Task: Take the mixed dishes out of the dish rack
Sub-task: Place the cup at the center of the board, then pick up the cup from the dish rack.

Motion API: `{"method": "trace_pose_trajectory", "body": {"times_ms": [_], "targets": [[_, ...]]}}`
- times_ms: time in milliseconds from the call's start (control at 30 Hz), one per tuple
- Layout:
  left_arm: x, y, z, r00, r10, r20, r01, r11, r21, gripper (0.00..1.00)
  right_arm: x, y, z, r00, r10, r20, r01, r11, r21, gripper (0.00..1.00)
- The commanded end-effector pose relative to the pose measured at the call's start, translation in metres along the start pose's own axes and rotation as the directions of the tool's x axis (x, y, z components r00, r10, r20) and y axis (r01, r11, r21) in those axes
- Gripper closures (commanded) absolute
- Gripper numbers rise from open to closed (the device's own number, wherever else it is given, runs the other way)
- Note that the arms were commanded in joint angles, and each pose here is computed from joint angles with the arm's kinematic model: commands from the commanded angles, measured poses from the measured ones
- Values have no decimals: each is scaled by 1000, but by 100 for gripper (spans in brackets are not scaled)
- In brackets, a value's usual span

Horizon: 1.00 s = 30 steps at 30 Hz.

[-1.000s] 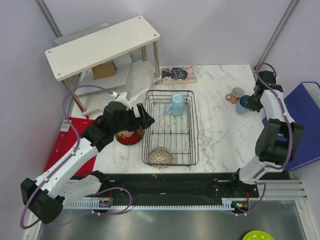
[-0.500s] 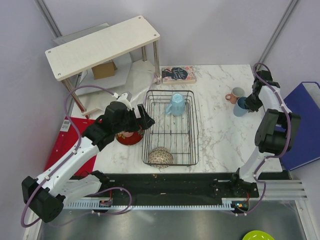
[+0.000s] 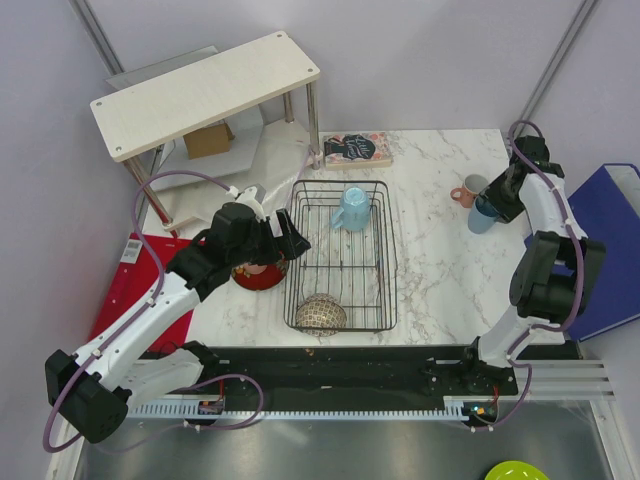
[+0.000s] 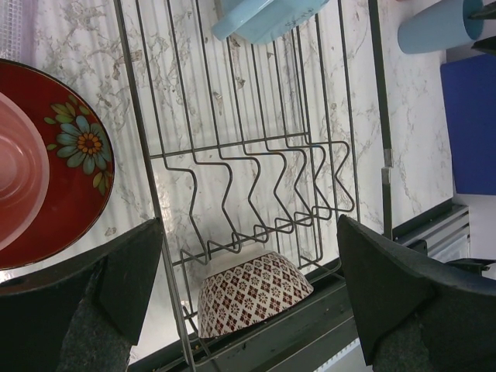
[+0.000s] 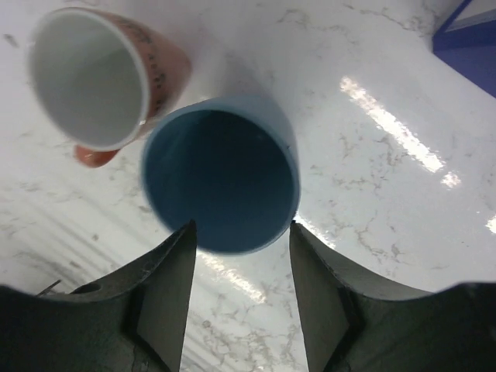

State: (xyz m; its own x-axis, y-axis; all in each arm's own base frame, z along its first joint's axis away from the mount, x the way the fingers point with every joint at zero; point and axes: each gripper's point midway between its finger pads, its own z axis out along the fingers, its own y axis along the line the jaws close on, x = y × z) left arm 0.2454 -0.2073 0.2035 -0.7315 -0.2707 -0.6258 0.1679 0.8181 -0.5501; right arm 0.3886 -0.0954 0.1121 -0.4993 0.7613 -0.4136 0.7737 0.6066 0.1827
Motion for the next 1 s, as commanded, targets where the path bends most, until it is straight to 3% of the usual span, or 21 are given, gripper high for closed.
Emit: {"method": "trace_pose_trajectory", "body": {"times_ms": [0,167,333,467,667,867,967], "targets": [[-6,-5,-3,999,-21,24,21,1000,15,1,-17,36,-53,997,40,63,-29,984,-175,41],[-5,-3,-2,1000,-14,23,14,1000,8,1,-8,44,-90,995,52,88,-27,963,-269,41],[-12,-1,3,999,-12,42,13,1000,-16,1,20,75,-148,989,50,136,21,880,-475,40],[-22,-8,12,999,-1,38,2,1000,-24,1,57,93,-205,969,12,245,157,736,-658,39],[-50,-33,39,987,134,88,-136,990,19,1,105,92,-244,927,-64,370,349,513,-784,39],[-82,-66,82,905,367,217,-390,918,73,1,129,73,-247,905,-62,422,407,418,-812,38],[-73,-72,115,815,549,185,-571,815,96,1,138,67,-244,906,-65,419,409,396,-822,38]]}}
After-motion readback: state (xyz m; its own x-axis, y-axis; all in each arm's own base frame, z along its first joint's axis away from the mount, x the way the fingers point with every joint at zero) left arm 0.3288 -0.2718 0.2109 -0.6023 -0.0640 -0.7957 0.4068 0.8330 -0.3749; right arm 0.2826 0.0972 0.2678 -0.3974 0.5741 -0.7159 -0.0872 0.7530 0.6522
